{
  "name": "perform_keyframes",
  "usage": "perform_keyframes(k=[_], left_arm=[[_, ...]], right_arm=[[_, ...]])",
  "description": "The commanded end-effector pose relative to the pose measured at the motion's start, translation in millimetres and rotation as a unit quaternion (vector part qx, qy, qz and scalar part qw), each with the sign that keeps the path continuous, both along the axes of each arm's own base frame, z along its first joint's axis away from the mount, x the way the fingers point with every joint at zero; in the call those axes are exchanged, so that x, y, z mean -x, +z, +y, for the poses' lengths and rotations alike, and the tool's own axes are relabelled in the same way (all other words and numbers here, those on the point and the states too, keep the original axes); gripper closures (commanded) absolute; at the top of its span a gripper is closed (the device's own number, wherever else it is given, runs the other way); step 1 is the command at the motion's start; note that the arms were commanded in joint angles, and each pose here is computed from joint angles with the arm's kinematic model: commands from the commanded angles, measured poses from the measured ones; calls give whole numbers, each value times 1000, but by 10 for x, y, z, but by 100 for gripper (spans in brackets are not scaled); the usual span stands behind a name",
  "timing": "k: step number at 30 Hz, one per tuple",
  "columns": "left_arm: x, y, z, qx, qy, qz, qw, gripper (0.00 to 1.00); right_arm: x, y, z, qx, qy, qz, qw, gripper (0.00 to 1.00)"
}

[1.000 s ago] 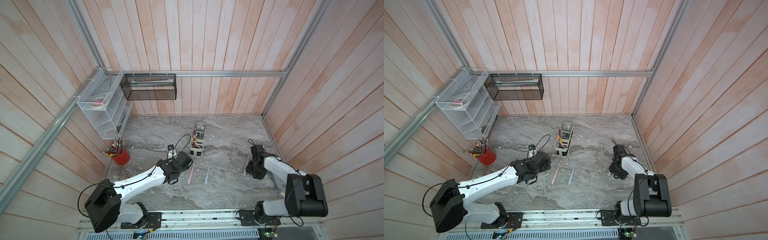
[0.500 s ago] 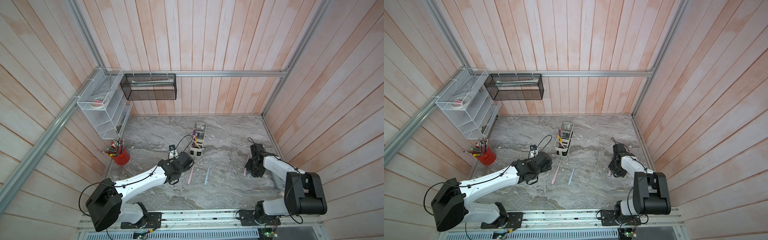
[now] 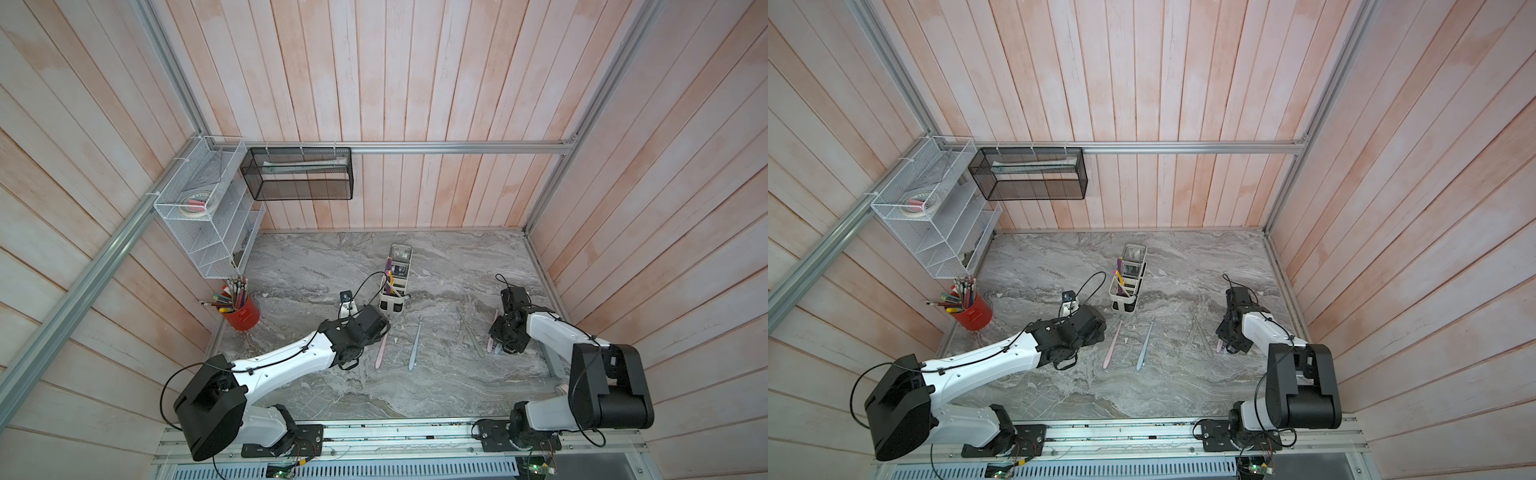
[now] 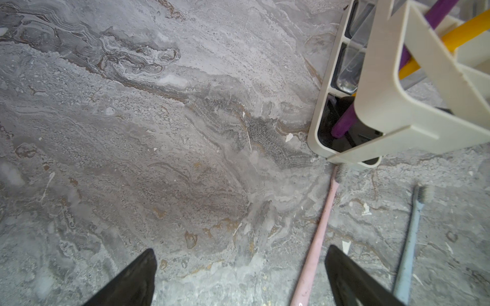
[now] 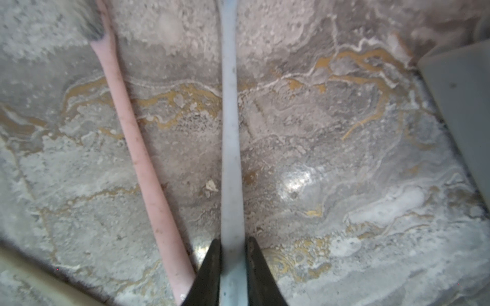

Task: Place the toothbrush into the toothbrush holder
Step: Pick up the toothbrush from the center of the board.

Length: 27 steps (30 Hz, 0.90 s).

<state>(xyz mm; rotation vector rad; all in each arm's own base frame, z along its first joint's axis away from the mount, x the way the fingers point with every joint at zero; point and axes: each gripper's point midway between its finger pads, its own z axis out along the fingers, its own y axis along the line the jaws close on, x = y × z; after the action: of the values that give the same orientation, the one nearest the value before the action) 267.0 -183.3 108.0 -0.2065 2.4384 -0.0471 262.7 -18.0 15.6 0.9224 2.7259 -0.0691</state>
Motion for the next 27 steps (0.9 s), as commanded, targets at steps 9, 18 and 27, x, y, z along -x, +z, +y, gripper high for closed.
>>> perform_keyframes(k=[9, 18, 27], left_arm=[[-17, 40, -115, 15, -6, 1, 1000, 0], [-10, 62, -150, 24, -6, -1, 1000, 0], [16, 70, -139, 32, -3, -4, 999, 0]], right_arm=[[294, -79, 29, -12, -7, 35, 999, 85], [249, 104, 37, -6, -7, 11, 1000, 94], [151, 360, 105, 0, 17, -19, 1000, 94]])
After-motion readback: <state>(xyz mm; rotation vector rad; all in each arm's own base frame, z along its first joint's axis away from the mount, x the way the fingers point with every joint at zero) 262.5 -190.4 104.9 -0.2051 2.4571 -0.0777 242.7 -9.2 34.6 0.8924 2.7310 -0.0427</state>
